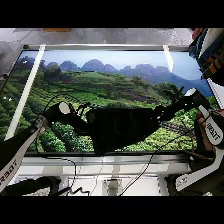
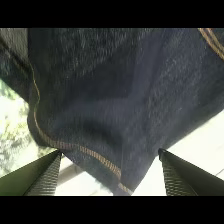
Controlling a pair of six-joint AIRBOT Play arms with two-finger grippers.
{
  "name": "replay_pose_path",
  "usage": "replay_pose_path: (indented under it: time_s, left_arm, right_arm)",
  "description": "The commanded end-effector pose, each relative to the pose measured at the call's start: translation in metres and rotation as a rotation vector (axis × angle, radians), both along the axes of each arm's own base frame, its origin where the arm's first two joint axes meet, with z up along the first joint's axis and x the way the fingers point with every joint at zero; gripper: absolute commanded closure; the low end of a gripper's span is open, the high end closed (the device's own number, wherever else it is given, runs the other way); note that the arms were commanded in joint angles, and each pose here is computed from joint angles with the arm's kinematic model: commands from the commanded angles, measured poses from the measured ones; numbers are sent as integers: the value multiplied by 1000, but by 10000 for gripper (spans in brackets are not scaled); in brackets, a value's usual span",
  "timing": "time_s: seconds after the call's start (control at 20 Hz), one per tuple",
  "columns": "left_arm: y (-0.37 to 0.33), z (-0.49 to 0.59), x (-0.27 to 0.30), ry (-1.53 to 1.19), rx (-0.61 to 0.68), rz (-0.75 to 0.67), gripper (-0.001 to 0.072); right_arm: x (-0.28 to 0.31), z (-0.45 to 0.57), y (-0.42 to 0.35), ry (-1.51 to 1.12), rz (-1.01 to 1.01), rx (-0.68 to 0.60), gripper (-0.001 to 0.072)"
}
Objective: Fold the clothes and pants, and hang the long-sleeved shirts on hangers.
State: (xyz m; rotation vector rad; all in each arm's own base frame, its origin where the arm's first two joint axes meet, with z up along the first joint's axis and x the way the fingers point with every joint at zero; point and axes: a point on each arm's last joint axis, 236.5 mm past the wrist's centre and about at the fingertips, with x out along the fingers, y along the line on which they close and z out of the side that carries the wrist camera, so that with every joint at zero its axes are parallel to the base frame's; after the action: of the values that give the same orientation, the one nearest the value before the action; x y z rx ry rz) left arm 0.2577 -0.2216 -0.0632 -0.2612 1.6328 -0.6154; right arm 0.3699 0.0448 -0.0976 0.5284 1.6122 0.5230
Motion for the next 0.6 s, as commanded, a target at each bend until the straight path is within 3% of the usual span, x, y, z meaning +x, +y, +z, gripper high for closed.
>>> replay_pose_path:
  time_s: [0.0, 0.15, 0.4, 0.55]
  left_arm:
    - [-1, -2, 19, -70, -2, 40, 12]
    - [2, -6, 36, -141, 16, 59, 16]
    - [27, -18, 45, -211, 130, 1, 23]
    - [28, -18, 44, -208, 133, -3, 23]
  right_arm:
    - [13, 9, 41, 19, -59, 255, 44]
    - [6, 23, 80, 15, 20, 396, 44]
    - [-6, 35, 92, 3, 130, 428, 42]
    - [-12, 48, 81, 21, 148, 466, 41]
